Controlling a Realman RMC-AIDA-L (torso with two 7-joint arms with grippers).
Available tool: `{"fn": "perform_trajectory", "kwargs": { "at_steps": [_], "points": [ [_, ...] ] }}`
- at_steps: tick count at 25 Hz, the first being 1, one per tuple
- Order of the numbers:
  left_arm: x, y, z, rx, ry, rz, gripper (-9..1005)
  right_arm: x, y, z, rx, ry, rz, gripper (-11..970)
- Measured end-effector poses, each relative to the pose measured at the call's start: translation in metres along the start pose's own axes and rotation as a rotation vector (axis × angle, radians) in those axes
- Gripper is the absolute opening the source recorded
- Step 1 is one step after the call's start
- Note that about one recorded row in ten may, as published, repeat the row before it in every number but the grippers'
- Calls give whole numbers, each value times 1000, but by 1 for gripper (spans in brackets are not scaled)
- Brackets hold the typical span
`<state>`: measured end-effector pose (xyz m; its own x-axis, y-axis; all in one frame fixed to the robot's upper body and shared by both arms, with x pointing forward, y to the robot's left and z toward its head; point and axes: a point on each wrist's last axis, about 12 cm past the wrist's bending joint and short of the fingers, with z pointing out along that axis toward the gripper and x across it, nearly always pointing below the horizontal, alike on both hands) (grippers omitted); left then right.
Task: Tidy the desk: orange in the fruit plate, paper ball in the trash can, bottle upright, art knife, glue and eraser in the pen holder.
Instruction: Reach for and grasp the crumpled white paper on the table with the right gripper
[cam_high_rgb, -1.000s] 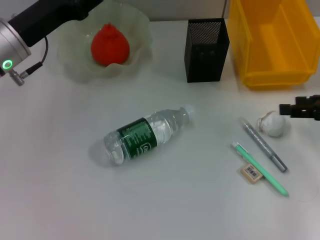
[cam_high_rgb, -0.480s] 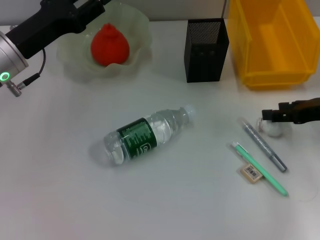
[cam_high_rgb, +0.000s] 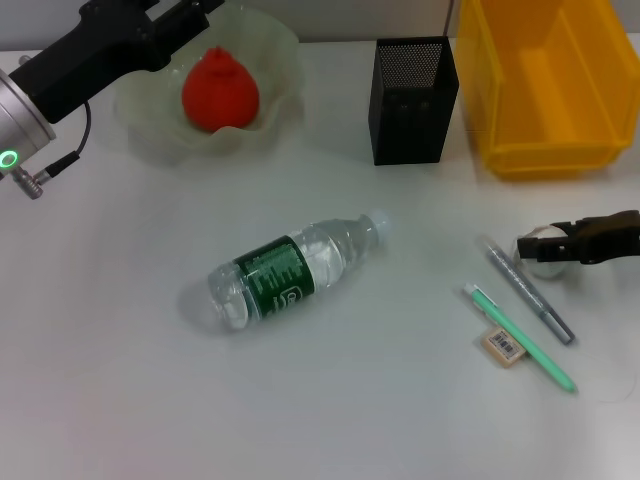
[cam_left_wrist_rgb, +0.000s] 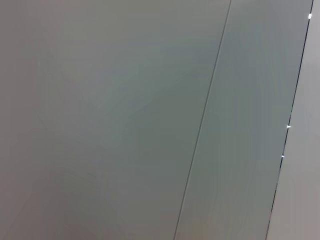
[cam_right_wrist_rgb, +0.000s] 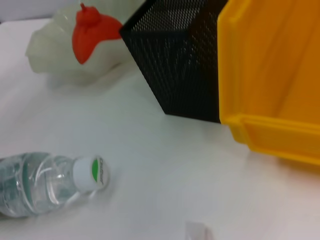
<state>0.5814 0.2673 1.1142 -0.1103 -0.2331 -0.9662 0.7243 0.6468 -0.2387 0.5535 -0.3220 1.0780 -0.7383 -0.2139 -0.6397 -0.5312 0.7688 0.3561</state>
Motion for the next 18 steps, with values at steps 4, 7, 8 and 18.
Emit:
{"fn": "perform_trajectory", "kwargs": {
  "at_steps": [4, 7, 8, 18],
  "points": [
    [0, 0, 0, 1, -2, -2, 603, 3, -1, -2, 5, 10, 5, 714],
    [0, 0, -1, 1, -2, -6, 603, 4, -1, -2, 7, 12, 10, 704],
    [1, 0, -1, 0, -2, -8, 603, 4, -2, -3, 9, 15, 12, 701],
    [2, -1, -1, 0, -4, -18, 604, 5, -3, -6, 4, 27, 18, 523]
  ]
}}
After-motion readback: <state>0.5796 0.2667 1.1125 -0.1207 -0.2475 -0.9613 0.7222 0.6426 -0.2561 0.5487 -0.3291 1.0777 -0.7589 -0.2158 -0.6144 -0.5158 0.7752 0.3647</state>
